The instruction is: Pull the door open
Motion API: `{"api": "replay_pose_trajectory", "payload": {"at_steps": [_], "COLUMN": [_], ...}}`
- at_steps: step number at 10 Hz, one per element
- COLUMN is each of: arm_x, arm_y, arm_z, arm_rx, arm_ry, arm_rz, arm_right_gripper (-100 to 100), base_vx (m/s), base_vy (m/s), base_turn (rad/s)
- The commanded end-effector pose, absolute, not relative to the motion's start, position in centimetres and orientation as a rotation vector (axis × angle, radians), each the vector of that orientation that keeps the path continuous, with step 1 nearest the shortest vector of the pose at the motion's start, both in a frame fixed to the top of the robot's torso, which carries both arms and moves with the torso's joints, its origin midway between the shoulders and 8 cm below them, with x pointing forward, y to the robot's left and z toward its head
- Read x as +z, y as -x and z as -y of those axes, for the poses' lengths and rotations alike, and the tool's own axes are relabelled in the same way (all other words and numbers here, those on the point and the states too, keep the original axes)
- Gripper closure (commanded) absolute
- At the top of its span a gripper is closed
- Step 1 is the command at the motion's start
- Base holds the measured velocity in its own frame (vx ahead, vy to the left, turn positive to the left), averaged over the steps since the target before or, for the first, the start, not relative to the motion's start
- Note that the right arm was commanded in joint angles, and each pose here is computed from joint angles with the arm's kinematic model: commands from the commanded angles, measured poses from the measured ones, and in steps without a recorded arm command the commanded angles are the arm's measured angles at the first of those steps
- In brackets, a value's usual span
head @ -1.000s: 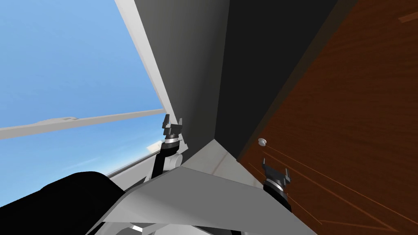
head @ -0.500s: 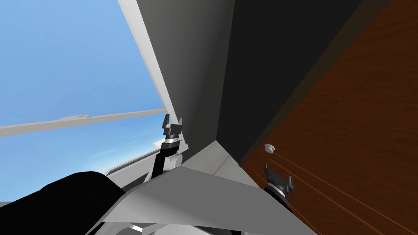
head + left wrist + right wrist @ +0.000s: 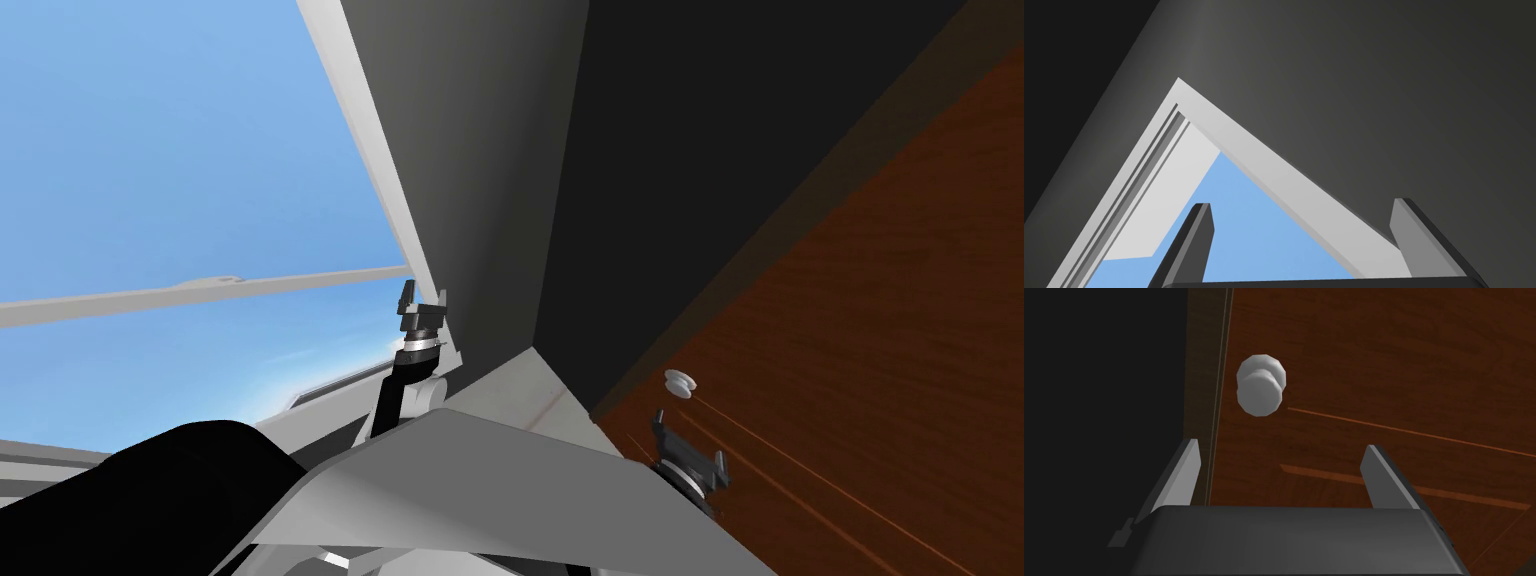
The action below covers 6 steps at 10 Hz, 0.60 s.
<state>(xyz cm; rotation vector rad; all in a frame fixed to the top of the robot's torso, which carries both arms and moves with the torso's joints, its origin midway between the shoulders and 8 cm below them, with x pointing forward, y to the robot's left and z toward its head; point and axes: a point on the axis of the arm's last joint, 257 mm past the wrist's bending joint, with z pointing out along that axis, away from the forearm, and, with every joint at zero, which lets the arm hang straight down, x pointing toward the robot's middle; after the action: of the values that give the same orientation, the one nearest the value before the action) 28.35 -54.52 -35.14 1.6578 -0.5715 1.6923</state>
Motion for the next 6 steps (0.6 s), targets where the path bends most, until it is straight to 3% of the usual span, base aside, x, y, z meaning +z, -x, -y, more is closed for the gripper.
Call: {"api": "replay_pose_trajectory", "payload": {"at_steps": [1, 5, 6], "arm_x": [-36.0, -38.8, -38.4], "arm_y": [-27.6, -25.2, -25.6], "arm_z": [54.9, 55.8, 55.8], "arm_rx": [1.689, 1.666, 1.669], "arm_ry": [-1.662, -1.663, -1.664], "arm_rz": [0.636, 0.810, 0.784], "arm_right_gripper": [-100, -100, -100], "base_vx": [0.064, 0.071, 0.030], "base_vy": [-0.078, -0.083, -0.042], "base_turn": [0.138, 0.157, 0.032]}}
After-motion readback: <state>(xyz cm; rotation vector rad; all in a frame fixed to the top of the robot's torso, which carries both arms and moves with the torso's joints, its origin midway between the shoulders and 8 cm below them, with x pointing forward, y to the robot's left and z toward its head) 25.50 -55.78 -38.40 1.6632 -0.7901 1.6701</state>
